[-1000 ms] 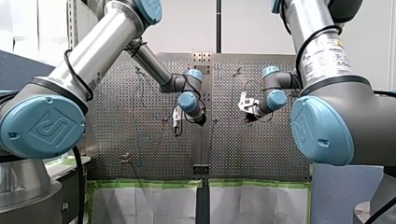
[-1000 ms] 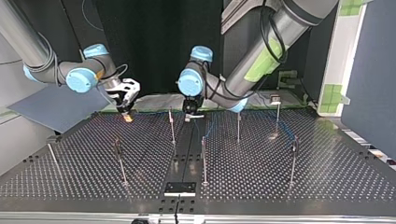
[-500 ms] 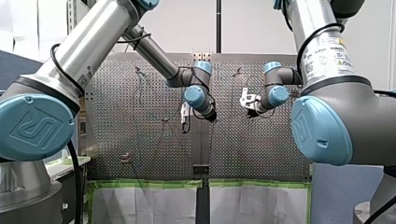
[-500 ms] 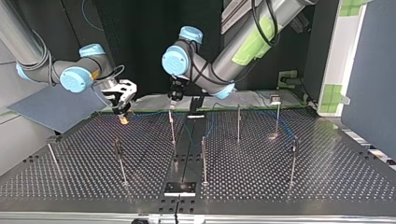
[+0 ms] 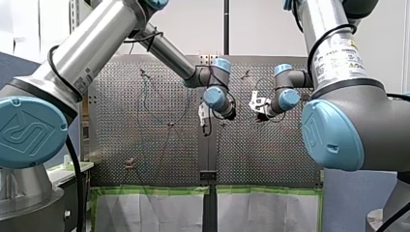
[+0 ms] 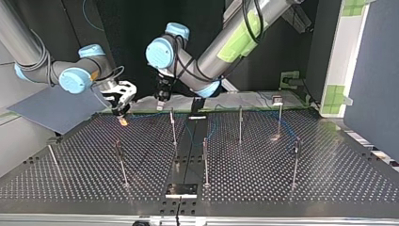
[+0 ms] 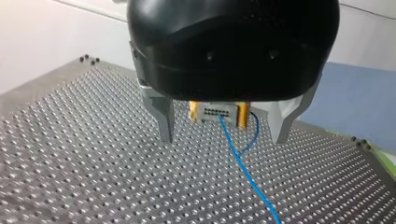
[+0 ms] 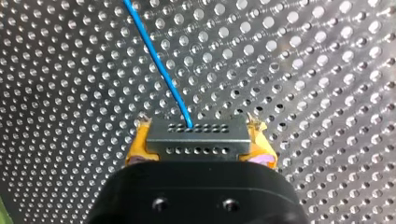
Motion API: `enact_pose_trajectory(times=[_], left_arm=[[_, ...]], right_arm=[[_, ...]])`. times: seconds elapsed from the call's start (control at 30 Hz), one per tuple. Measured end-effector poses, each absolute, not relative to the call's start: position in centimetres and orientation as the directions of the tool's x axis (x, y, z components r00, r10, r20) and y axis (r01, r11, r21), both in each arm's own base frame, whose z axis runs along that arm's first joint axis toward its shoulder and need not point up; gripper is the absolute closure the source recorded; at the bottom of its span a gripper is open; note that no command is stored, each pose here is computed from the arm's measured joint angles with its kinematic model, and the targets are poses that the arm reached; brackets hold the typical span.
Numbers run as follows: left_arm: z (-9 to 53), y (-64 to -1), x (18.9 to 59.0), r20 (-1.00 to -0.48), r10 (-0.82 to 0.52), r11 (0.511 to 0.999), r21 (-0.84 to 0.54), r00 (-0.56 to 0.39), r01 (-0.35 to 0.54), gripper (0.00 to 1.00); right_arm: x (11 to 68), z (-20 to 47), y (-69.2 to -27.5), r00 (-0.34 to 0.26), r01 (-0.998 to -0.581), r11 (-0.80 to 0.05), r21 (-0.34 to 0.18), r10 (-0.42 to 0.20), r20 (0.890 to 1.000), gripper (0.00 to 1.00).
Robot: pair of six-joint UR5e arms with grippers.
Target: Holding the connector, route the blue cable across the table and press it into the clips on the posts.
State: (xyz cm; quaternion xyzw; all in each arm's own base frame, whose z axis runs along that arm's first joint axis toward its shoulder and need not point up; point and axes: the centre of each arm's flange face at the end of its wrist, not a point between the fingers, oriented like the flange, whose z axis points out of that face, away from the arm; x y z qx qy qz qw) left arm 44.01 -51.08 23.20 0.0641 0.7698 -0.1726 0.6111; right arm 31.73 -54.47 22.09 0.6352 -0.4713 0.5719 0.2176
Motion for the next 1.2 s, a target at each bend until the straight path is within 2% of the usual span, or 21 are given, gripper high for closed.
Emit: enact_pose_trajectory(times=[0.33,0.5,1.0,1.2], left_arm=[[20.8,-53.8,44.1,-0.945,-0.122,0.927,-0.218,-0.303,0.307,0.0],[19.7,-55.4,44.5,-0.937,-0.161,0.916,-0.259,-0.309,0.306,0.0],[17.6,-57.3,47.7,-0.934,-0.224,0.927,-0.293,-0.28,0.234,0.0],[18.2,-57.8,49.6,-0.933,-0.28,0.922,-0.327,-0.225,0.208,0.0]], right_arm=[[30.6,22.3,-55.1,-0.11,-0.856,-0.444,-0.265,-0.344,0.932,1.0],[30.7,22.3,-55.1,-0.11,-0.847,-0.457,-0.27,-0.347,0.931,1.0],[30.7,22.4,-55.1,-0.112,-0.833,-0.476,-0.28,-0.351,0.93,1.0],[30.8,22.4,-55.0,-0.112,-0.829,-0.482,-0.284,-0.354,0.929,1.0]])
